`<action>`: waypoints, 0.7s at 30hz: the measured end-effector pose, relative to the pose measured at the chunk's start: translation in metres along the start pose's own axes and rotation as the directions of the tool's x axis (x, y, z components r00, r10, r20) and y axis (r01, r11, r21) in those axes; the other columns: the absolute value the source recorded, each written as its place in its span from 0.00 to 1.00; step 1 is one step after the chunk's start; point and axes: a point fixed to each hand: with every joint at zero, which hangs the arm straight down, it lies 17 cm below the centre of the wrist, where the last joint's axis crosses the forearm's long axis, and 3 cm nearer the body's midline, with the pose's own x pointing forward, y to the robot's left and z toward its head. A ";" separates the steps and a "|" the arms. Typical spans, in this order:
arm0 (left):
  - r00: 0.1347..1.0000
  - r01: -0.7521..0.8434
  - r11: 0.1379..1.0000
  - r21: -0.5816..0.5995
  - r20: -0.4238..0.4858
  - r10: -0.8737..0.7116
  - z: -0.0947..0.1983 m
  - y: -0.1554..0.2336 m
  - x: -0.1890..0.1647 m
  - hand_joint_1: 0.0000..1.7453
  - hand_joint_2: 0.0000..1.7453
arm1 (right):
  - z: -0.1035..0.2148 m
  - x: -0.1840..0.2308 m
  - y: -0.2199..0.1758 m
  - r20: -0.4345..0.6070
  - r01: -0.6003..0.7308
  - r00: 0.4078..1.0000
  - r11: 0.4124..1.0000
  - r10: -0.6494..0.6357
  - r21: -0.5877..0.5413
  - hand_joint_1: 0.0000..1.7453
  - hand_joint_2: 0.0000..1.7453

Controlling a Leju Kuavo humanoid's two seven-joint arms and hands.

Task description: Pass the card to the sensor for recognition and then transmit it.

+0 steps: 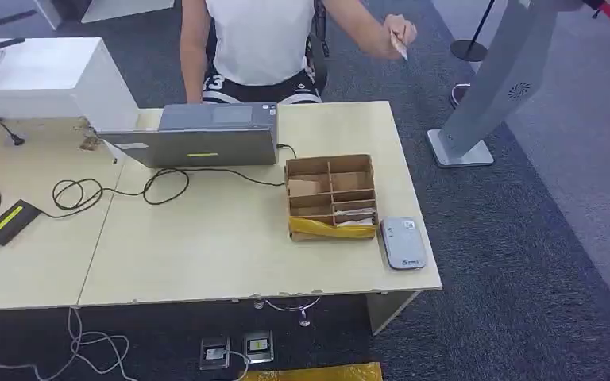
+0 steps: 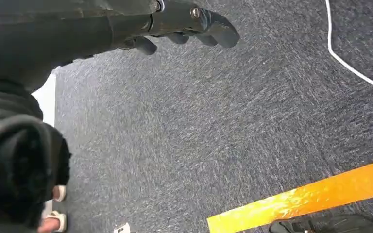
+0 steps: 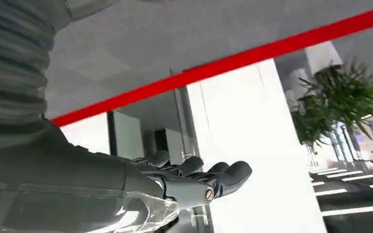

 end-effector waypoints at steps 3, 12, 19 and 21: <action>1.000 0.004 1.000 0.000 0.003 -0.004 0.000 0.000 0.000 0.00 0.00 | 0.003 0.022 -0.008 0.076 -0.005 0.997 0.999 0.009 -0.045 0.00 1.00; 1.000 0.013 1.000 0.002 0.021 -0.013 -0.001 0.001 0.007 0.00 0.00 | 0.055 0.086 0.045 0.262 -0.061 0.963 0.998 0.057 0.006 0.00 1.00; 0.999 0.041 0.999 -0.006 0.019 -0.041 0.002 -0.003 -0.002 0.00 0.00 | 0.069 -0.032 0.085 -0.078 -0.167 0.979 0.957 0.190 0.237 0.00 1.00; 0.999 0.042 0.999 0.006 0.022 -0.042 -0.002 0.004 0.002 0.00 0.00 | 0.081 0.062 0.018 0.135 -0.064 0.989 0.998 0.063 0.003 0.00 1.00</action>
